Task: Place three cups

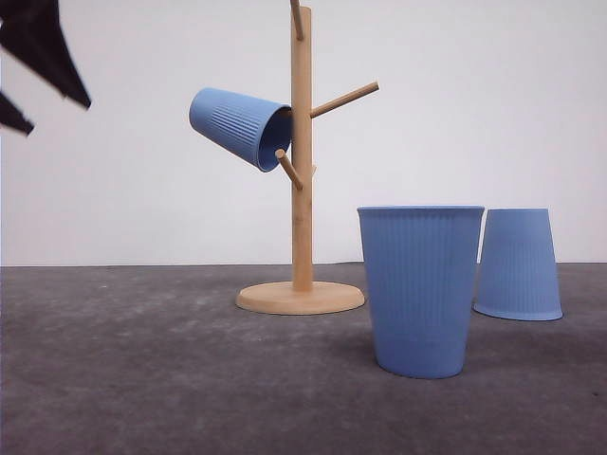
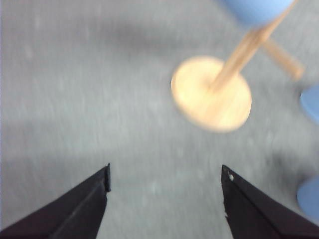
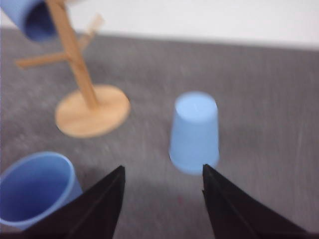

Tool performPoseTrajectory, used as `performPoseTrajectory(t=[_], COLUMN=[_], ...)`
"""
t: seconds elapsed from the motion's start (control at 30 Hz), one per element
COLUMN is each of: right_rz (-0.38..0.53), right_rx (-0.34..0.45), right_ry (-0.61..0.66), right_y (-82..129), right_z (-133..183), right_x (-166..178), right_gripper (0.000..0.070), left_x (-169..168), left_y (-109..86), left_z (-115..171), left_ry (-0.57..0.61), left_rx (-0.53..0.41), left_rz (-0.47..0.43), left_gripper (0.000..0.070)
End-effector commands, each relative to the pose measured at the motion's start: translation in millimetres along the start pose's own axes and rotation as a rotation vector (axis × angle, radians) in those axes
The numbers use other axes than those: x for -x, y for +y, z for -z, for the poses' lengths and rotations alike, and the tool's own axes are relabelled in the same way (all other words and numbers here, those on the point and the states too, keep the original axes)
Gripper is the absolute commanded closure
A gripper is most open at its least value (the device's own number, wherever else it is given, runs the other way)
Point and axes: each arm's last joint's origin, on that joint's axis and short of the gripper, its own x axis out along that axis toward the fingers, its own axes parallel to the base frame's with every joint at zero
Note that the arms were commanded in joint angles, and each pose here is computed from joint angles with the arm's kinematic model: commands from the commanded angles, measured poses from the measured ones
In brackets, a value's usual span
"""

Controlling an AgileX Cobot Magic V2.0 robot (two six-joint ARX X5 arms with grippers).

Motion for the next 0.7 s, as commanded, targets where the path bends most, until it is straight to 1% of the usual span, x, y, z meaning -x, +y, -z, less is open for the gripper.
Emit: performPoseTrajectory(t=[0.0,0.07,0.1,0.17,0.23,0.27,0.3,0.37,0.67], right_rz=[0.014,0.023,0.025,0.029,0.032,0.033,0.033,0.031,0.043], right_rx=[-0.057,-0.068,-0.07,-0.074,-0.075,-0.075,-0.075,-0.073,-0.068], right_ry=[0.038,0.111,0.134,0.174,0.2,0.211,0.216,0.22,0.232], right_y=[0.6,0.2,-0.1,-1.0,-2.4,-3.4,-4.4,-6.8,-18.9], right_z=[-11.0,-21.1,-26.0,-36.3,-43.7,-46.7,-48.7,-51.0,-40.0], right_x=[-3.5,-13.2,-19.0,-33.4,-48.8,-58.3,-67.0,-86.7,-164.8], right_gripper=[0.0376,0.0344,0.0308,0.0198,0.0103,0.0061,0.0037,0.0006,0.0002], left_x=[0.4,0.4,0.3,0.5,0.5,0.5,0.5,0.5,0.5], left_y=[-0.9,-1.0,-1.1,-1.2,-1.2,-1.1,-1.1,-1.2,-1.1], left_z=[-4.4,-5.2,-5.8,-6.4,-6.2,-6.1,-6.1,-6.2,-6.1], left_ry=[-0.019,-0.028,-0.033,-0.04,-0.038,-0.036,-0.037,-0.037,-0.037], left_rx=[-0.002,-0.004,-0.005,-0.006,-0.006,-0.006,-0.006,-0.006,-0.006], left_rz=[0.001,0.002,0.003,0.004,0.004,0.004,0.004,0.004,0.003], left_gripper=[0.0282,0.0282,0.0282,0.0282,0.0282,0.0282,0.0282,0.0282,0.0282])
